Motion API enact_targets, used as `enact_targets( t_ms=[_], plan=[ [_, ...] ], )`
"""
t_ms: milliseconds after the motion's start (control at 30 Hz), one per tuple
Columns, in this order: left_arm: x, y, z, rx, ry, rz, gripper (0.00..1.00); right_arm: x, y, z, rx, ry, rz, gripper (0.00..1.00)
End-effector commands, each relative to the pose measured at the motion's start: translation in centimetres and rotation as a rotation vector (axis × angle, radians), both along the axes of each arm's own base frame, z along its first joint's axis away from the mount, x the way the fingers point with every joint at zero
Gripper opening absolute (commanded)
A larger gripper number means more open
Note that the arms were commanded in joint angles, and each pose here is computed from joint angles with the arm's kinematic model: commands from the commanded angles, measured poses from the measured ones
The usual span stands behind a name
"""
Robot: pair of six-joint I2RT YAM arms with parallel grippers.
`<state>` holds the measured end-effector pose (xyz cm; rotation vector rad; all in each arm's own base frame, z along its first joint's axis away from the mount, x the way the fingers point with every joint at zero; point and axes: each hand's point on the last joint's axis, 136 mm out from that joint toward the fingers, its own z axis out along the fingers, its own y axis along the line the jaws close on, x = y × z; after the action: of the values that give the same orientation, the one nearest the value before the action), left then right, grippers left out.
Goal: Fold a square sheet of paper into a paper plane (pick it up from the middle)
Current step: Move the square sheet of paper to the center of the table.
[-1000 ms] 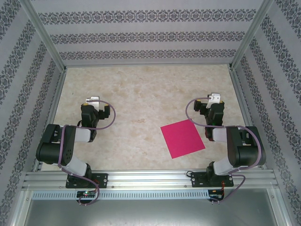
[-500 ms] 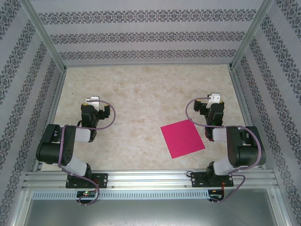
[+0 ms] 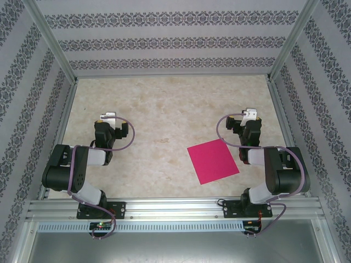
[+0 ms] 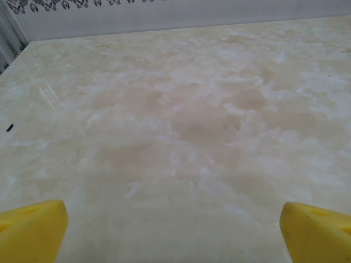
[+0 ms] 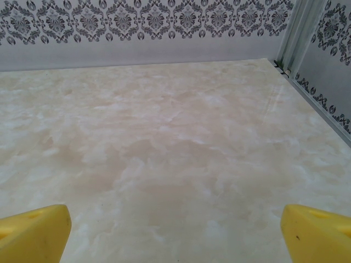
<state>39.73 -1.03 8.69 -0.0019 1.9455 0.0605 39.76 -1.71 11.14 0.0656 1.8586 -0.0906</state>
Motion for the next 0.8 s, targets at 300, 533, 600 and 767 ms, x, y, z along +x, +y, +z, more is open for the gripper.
enact_targets(
  t_ms=[300, 533, 600, 767],
  plan=[
    [-0.6, -0.3, 5.4, -0.019, -0.065, -0.017, 1.00, 0.1, 1.0, 3.5, 0.008, 0.066, 0.017, 0.98],
    [-2.5, 0.1, 10.2, -0.238, -0.034, 0.084, 1.00, -3.8, 1.9, 8.3, 0.449, 0.106, -0.084, 0.98],
    [-2.5, -0.5, 10.6, -0.295, 0.029, 0.078, 1.00, -5.0, 5.2, 9.3, 0.499, 0.142, 0.104, 0.98],
    [-3.2, -2.2, 10.2, -0.458, 0.063, 0.043, 1.00, -8.0, 10.1, 6.6, 0.717, 0.345, 0.271, 0.98]
  ],
)
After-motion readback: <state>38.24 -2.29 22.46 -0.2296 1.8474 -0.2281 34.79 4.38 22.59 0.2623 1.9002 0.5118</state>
